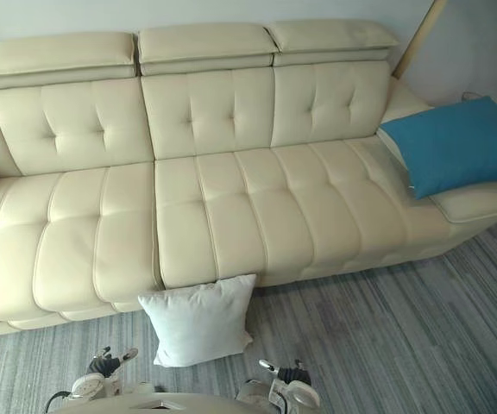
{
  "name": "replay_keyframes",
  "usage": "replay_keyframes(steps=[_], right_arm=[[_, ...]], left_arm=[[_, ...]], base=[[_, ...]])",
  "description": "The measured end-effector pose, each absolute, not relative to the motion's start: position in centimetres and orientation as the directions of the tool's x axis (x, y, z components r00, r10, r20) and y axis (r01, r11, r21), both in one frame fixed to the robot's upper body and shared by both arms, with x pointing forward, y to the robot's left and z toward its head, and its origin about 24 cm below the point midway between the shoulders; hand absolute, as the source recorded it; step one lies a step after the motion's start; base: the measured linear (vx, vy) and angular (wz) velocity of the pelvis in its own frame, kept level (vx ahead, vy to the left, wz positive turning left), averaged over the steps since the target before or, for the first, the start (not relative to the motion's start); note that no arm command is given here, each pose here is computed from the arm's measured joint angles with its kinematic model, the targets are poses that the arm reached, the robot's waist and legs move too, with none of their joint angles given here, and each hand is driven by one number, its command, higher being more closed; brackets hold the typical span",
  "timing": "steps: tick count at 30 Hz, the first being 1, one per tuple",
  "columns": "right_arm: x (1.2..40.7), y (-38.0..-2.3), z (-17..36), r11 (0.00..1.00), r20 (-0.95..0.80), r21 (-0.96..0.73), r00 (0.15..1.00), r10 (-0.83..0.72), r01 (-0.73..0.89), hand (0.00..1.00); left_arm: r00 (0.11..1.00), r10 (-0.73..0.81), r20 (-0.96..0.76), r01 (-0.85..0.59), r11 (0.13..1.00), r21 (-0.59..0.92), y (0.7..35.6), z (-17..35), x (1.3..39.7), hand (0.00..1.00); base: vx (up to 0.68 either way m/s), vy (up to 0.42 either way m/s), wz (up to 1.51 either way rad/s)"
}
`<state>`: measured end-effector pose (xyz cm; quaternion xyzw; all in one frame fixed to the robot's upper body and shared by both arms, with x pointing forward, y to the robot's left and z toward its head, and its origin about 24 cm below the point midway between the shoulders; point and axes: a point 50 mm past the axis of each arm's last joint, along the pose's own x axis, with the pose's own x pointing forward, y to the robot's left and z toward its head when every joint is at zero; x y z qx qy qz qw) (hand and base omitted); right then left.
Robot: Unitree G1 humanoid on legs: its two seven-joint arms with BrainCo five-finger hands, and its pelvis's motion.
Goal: Pick up cushions and gather them together orderly.
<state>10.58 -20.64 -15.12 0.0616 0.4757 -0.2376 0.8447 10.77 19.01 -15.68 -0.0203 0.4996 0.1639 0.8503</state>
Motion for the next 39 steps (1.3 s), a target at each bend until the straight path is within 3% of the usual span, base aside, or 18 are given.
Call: replay_keyframes(steps=[8,19,25,30,39], right_arm=[[9.9,-19.1,-15.5,0.896,-0.854,-0.101,0.424,-0.301,0.433,0.0],[10.4,-19.7,-15.3,0.894,-0.84,-0.111,0.439,-0.318,0.435,0.0],[15.2,-20.0,-13.3,0.897,-0.756,-0.087,0.558,-0.343,0.433,0.0],[21.3,-20.1,-9.3,0.858,-0.606,0.055,0.7,-0.378,0.511,0.0],[29.7,-20.4,-1.7,0.812,-0.375,0.227,0.817,-0.437,0.538,0.0]], left_arm=[[0.453,0.29,-0.843,-0.305,0.939,0.159,20.2,-15.5,10.8,0.0],[0.48,0.276,-0.833,-0.339,0.934,0.114,19.7,-15.2,11.6,0.0],[0.582,0.294,-0.758,-0.418,0.908,0.031,19.8,-13.3,15.5,0.0],[0.706,0.338,-0.622,-0.492,0.866,-0.089,19.8,-9.8,21.0,0.0],[0.875,0.383,-0.297,-0.441,0.883,-0.159,21.1,-0.4,30.8,0.0]], base=[[-0.08,-0.042,0.52],[-0.05,-0.052,0.5],[-0.18,-0.018,0.11],[-0.22,0.025,-0.25],[-0.09,0.022,0.02]])
